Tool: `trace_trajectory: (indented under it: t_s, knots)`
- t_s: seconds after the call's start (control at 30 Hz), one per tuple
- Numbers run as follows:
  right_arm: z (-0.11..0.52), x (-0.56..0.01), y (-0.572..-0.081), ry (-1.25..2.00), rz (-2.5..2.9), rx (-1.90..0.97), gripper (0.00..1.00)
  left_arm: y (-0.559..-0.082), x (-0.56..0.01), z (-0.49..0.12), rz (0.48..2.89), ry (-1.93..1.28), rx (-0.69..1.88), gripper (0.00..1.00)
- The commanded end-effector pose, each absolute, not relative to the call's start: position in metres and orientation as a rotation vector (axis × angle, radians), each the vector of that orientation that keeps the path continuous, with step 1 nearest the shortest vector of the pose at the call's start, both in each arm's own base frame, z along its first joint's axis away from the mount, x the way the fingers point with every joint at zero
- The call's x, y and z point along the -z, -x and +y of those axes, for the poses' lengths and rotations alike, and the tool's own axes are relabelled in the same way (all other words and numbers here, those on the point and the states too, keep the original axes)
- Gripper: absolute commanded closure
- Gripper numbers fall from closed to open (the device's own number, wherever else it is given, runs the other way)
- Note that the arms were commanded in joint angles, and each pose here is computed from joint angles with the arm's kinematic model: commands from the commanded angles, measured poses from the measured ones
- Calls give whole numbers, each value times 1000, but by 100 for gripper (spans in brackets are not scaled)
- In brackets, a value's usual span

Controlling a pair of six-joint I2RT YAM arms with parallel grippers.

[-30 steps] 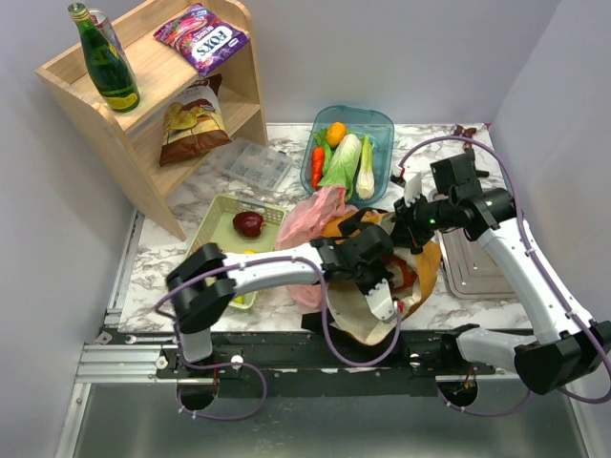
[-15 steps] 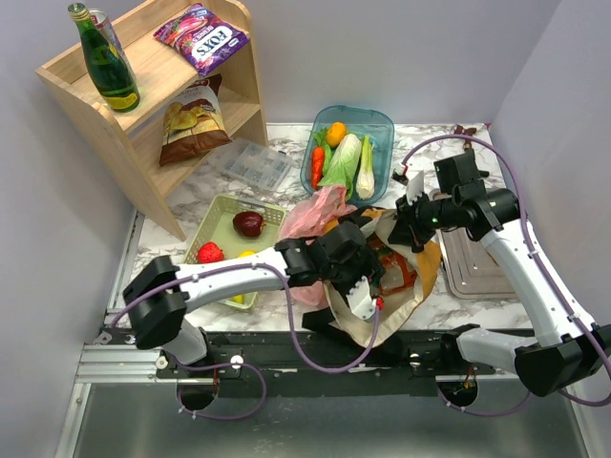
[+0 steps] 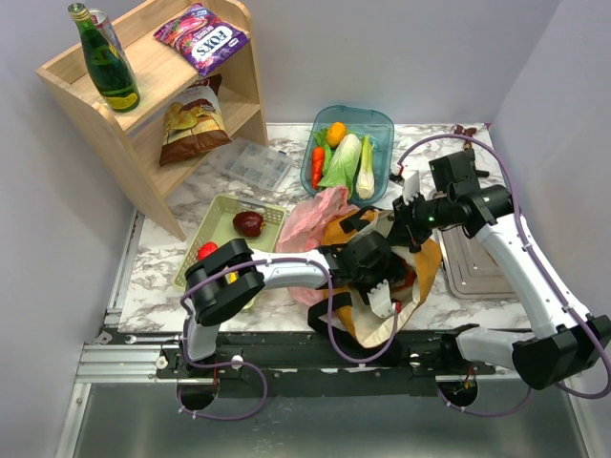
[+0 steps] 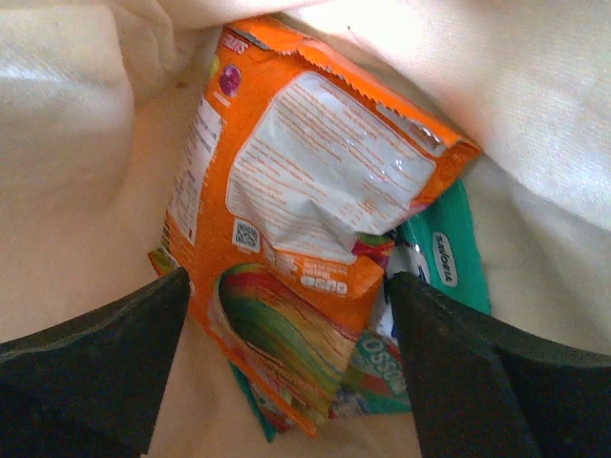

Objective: Untie the knot of the grocery bags and take out the mixed food

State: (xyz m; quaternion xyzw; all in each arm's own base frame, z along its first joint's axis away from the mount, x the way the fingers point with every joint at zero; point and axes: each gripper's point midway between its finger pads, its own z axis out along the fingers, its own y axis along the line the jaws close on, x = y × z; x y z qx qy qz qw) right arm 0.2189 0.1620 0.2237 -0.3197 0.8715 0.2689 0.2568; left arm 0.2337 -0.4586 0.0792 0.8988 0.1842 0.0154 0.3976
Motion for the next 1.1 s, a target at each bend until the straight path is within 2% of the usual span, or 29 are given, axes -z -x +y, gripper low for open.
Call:
trace_trajectory:
  t_s: [0.0,0.07,0.17,0.3,0.4,0.57,0.7,1.07]
  knots:
    - [164,-231,-220,870,2355,-754,99,-244,-81,-484,385,-2216,-77,23]
    - [163,-230,-219,870,2358,-748,99,-240,-85,-483,415,-2231,-28,39]
    - [162,-228,-218,870,2362,-744,99,-242,-110,-486,462,-2157,5,68]
    - [162,-225,-216,872,2366,-749,99,-251,-146,-493,479,-2034,-25,83]
    - [160,-224,-216,872,2366,-738,99,-257,-162,-493,500,-1987,-40,100]
    - [157,-224,-218,870,2361,-708,99,-248,-183,-477,510,-1956,-10,100]
    - [154,-225,-219,870,2352,-684,99,-221,-200,-446,524,-1962,94,100]
    - [153,-223,-217,864,2350,-696,99,-175,-156,-373,557,-2335,257,100]
